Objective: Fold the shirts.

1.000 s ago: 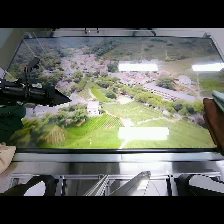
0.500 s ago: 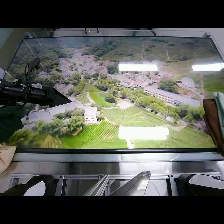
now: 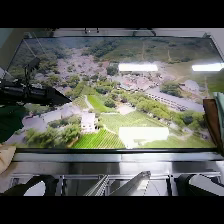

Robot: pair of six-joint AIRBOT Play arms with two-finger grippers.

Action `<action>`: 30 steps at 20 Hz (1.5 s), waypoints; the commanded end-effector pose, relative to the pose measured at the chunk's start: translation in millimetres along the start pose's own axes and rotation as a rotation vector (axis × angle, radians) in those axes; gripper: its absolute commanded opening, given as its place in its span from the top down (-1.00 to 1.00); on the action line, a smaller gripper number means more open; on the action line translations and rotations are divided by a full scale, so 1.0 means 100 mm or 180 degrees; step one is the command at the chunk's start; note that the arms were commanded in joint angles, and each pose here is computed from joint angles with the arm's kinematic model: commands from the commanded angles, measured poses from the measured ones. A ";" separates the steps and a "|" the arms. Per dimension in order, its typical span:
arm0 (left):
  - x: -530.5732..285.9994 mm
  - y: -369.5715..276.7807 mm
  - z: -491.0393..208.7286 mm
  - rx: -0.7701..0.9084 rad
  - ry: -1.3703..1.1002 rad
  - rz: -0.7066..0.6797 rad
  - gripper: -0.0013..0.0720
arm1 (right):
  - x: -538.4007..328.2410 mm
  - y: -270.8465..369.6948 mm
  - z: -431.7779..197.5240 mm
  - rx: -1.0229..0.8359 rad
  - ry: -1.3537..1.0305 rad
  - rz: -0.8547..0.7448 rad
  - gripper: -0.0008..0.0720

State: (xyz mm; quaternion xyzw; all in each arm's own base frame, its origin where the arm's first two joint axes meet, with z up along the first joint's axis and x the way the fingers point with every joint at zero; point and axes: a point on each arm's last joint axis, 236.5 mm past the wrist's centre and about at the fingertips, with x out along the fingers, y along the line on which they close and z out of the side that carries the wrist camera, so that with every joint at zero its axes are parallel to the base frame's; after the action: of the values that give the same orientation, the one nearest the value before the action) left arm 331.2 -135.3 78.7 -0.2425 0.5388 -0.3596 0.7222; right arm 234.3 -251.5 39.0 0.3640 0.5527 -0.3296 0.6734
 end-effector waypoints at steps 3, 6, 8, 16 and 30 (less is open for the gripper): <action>-0.05 -0.22 0.09 0.0241 -0.0167 -0.0205 0.90 | -0.40 1.28 -0.51 -0.0620 0.0189 0.1434 0.93; -0.16 -0.35 -0.01 0.0443 -0.0187 -0.0113 0.91 | -0.36 1.67 -1.14 -0.1191 0.0479 0.1555 0.92; -0.20 -0.43 -0.20 0.0445 -0.0239 -0.0105 0.90 | -0.37 1.89 -1.72 -0.1650 0.0629 0.1625 0.92; 0.09 -0.27 -1.27 0.0238 -0.0007 -0.0008 0.90 | -0.12 2.19 -3.63 -0.2884 0.0770 0.2023 0.92; 0.02 -0.38 -1.27 0.0430 -0.0128 0.0030 0.90 | -0.04 2.21 -3.70 -0.2935 0.0833 0.1984 0.92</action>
State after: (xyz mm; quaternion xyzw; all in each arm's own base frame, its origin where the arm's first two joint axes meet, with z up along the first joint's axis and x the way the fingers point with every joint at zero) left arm 200.4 -155.7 67.0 -0.1973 0.5006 -0.3868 0.7489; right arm 234.6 179.0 24.9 0.2163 0.5843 0.2073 0.7542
